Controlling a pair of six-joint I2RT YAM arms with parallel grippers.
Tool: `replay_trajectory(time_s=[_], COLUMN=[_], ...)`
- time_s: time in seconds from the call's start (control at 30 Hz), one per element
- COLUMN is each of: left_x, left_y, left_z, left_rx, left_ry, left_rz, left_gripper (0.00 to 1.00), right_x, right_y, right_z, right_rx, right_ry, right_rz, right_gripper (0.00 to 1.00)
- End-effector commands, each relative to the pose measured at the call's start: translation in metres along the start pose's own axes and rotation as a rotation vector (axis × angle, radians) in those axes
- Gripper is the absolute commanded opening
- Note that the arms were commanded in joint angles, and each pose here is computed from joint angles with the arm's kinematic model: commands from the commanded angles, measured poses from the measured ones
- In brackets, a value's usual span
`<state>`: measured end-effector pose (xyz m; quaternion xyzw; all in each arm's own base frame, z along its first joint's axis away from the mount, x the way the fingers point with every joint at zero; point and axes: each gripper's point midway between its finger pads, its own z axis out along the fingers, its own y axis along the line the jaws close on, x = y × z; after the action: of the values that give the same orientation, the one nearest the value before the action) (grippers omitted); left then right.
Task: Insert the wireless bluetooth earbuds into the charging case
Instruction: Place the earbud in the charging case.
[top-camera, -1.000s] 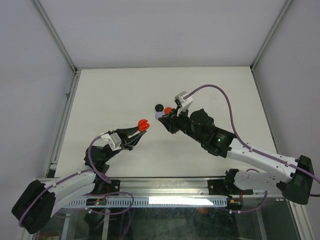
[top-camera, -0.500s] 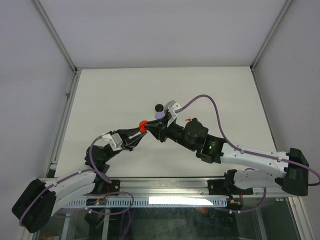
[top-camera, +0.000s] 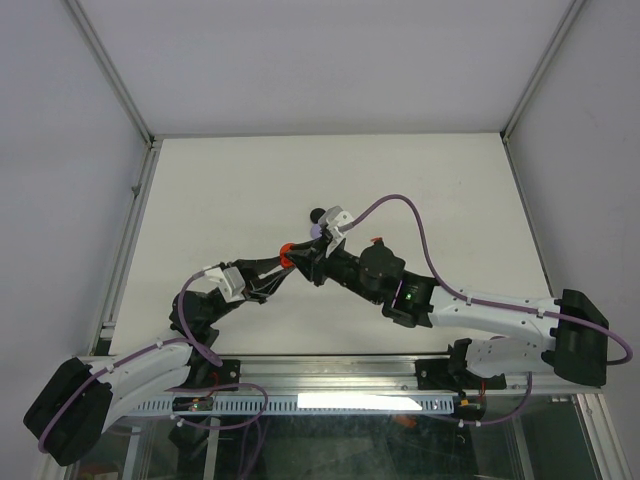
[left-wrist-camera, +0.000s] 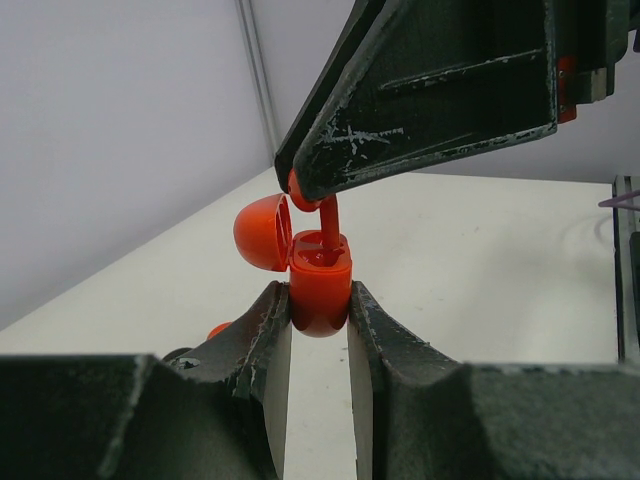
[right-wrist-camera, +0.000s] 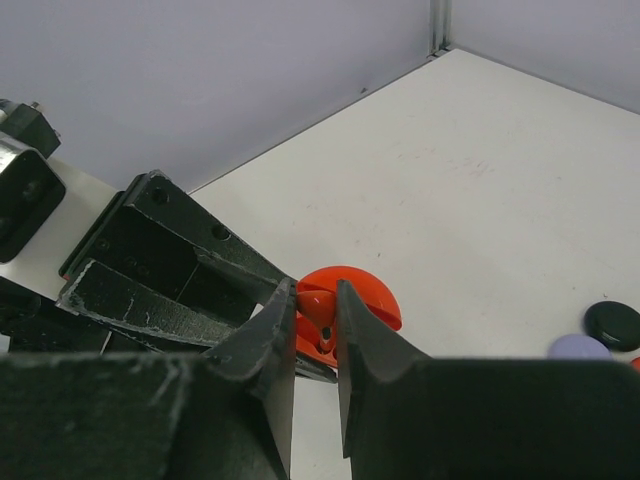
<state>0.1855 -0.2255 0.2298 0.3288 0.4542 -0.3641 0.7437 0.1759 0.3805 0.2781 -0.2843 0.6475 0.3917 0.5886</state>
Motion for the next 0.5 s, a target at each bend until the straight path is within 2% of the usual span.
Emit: replay_trajectory(time_s=[0.0,0.47], left_x=[0.018,0.011], left_y=[-0.014,-0.008], left_z=[-0.017,-0.017], left_rx=[0.029,-0.023], left_ry=[0.027,-0.003], left_rz=[-0.035,-0.083], left_gripper=[0.03,0.02], right_x=[-0.027,-0.011], right_y=[0.005,0.005], right_z=[0.003,0.002], right_rx=[-0.008,-0.013], right_ry=[-0.089,-0.048], right_rz=[0.008,0.009], right_gripper=[0.15,0.14])
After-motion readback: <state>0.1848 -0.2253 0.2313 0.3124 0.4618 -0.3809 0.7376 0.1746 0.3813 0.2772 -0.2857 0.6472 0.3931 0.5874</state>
